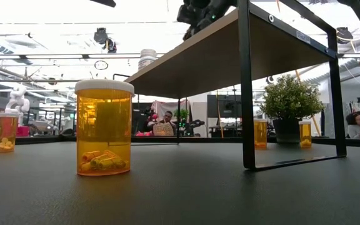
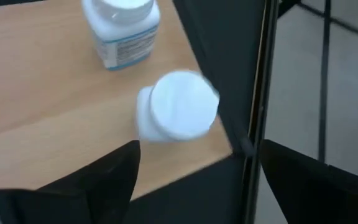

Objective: Pick and place medicine bottles onto shelf by color
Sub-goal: Put the top white pill bottle on the shelf aligned with the other white pill bottle

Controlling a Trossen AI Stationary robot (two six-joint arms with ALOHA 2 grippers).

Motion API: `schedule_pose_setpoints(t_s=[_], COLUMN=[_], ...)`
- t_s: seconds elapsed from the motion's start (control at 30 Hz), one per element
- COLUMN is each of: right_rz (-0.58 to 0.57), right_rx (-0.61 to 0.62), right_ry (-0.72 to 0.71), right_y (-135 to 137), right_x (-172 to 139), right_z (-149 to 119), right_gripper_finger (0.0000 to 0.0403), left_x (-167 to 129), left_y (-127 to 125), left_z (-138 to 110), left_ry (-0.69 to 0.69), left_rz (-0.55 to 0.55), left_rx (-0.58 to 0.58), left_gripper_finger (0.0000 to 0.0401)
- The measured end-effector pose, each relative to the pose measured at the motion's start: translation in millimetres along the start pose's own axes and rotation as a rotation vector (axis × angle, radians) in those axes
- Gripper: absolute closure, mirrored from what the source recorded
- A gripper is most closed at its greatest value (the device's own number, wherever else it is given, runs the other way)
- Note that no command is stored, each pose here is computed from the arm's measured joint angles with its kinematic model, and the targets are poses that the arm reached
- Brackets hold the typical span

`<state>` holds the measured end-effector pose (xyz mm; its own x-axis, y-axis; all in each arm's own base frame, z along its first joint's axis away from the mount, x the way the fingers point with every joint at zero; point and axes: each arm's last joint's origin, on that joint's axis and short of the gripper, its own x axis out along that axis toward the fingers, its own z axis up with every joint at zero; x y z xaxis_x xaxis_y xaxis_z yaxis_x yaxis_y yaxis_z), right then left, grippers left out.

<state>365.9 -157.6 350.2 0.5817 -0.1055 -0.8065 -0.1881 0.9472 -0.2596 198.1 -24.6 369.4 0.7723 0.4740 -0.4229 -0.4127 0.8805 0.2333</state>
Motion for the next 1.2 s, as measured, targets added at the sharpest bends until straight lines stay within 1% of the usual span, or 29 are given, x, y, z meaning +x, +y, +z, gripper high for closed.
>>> schedule_pose_setpoints(t_s=[0.1,0.2,0.3,0.5,0.67,0.9,1.2], right_rz=[0.014,0.018,0.004,-0.111,-0.134,-0.140,-0.161], right_rx=[0.030,0.033,0.037,0.013,0.002,-0.003,-0.015], right_ry=[0.020,0.041,0.027,0.036,0.016,-0.002,-0.038], right_y=[2,4,5,5,5,5,4], right_x=[-2,7,21,48,56,55,54], right_z=[-2,-7,-12,-22,-24,-23,-19], right_gripper_finger=[0.0098,0.0122,0.0156,0.0231,0.0272,0.0296,0.0298], left_x=[0,0,0,0,0,0,0], left_y=[0,0,0,0,0,0,0], left_z=[0,0,0,0,0,0,0], left_ry=[0.000,0.000,-0.001,-0.001,-0.001,-0.001,-0.002], left_rz=[0.000,0.000,0.000,0.000,0.000,0.000,0.000], left_rx=[0.001,0.009,0.009,0.007,0.007,0.011,0.014], left_gripper_finger=[0.0153,0.0153,0.0153,0.0153,0.0153,0.0153,0.0153])
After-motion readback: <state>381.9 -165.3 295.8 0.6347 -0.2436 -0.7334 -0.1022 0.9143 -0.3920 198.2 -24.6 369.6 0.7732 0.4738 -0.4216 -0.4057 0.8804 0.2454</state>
